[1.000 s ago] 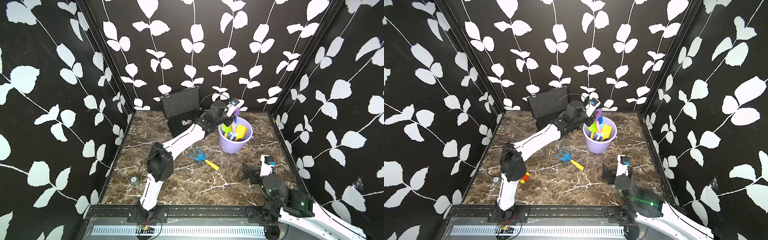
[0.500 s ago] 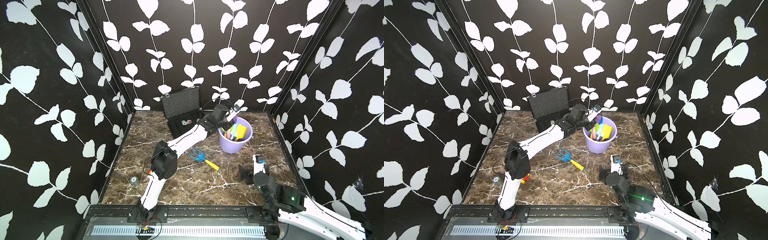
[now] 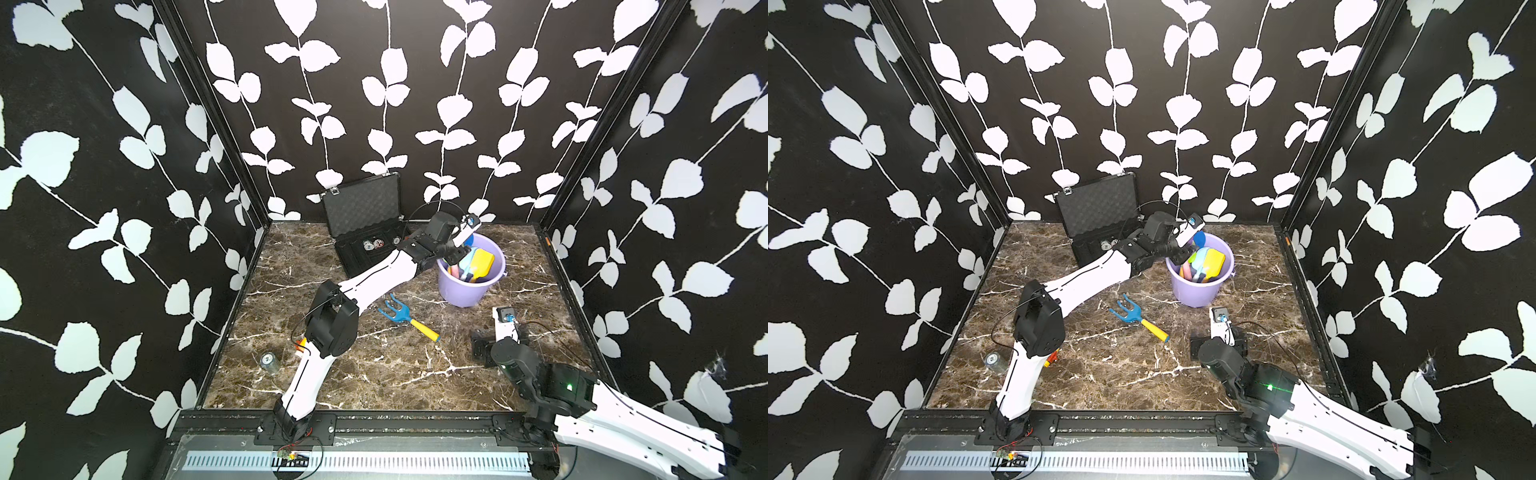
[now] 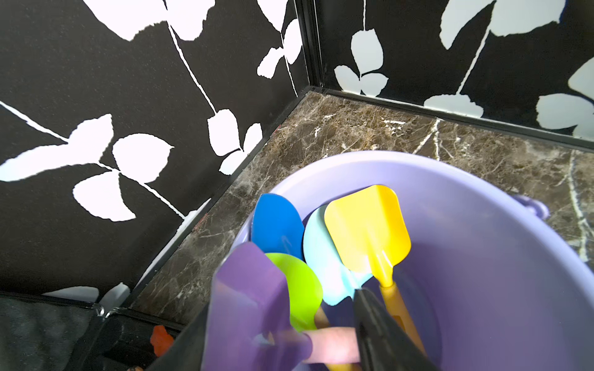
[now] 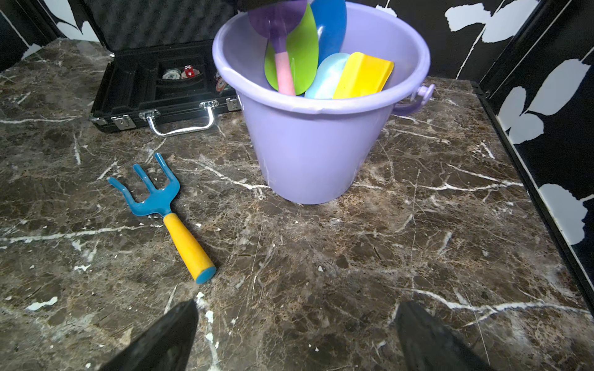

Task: Organize the gardening tools
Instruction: Place the gardening tool in the container, then pick up the gardening tool from the center of the board.

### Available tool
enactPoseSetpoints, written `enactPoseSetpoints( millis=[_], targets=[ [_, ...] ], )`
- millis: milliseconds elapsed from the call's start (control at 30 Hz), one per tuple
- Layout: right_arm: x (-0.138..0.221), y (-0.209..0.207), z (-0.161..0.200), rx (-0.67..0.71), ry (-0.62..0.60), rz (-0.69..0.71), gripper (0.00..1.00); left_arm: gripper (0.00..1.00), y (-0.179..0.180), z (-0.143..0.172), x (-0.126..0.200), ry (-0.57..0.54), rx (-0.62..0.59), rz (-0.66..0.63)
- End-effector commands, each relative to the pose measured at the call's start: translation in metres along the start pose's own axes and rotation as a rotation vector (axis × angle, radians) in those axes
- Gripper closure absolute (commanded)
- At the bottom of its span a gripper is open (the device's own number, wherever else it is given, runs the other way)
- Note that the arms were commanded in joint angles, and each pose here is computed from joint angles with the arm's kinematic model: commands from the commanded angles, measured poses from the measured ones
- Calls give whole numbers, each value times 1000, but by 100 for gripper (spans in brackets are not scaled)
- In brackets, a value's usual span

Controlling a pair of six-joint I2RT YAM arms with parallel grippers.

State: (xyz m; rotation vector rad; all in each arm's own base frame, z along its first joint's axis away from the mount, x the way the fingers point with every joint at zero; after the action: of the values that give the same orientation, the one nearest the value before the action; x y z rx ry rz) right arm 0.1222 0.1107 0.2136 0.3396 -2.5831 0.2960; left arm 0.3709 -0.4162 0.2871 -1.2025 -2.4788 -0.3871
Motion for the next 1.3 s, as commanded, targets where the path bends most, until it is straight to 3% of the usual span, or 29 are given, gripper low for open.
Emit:
enactPoseSetpoints(
  millis=[0, 367, 700, 867, 1267],
  targets=[
    [1, 5, -12, -8, -17, -29, 2, 30, 4, -42, 54, -134, 35, -32],
    [-15, 31, -23, 74, 74, -92, 4, 2, 13, -32, 138, -230, 158, -186],
    [-49, 58, -34, 138, 208, -198, 10, 1, 16, 10, 190, -222, 314, -290],
    [-79, 73, -35, 152, 292, -300, 17, 1, 16, 52, 210, -184, 401, -358],
    [-145, 110, -27, 307, 494, -296, 29, 1, 11, 168, 248, -138, 604, -493]
  ],
)
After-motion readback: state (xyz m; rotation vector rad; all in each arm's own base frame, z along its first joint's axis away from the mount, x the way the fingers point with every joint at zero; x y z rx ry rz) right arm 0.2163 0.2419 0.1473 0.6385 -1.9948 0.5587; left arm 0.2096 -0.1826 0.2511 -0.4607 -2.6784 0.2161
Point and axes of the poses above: each gripper's point midway between its finger pads, its own x axis back along the fingers, its own y axis along the line the jaws close on, z = x × y, the point moved 9 cm from there along x, back along the fingers, and after that the axes turned 10 degrees about x, right-handed, at the moved point
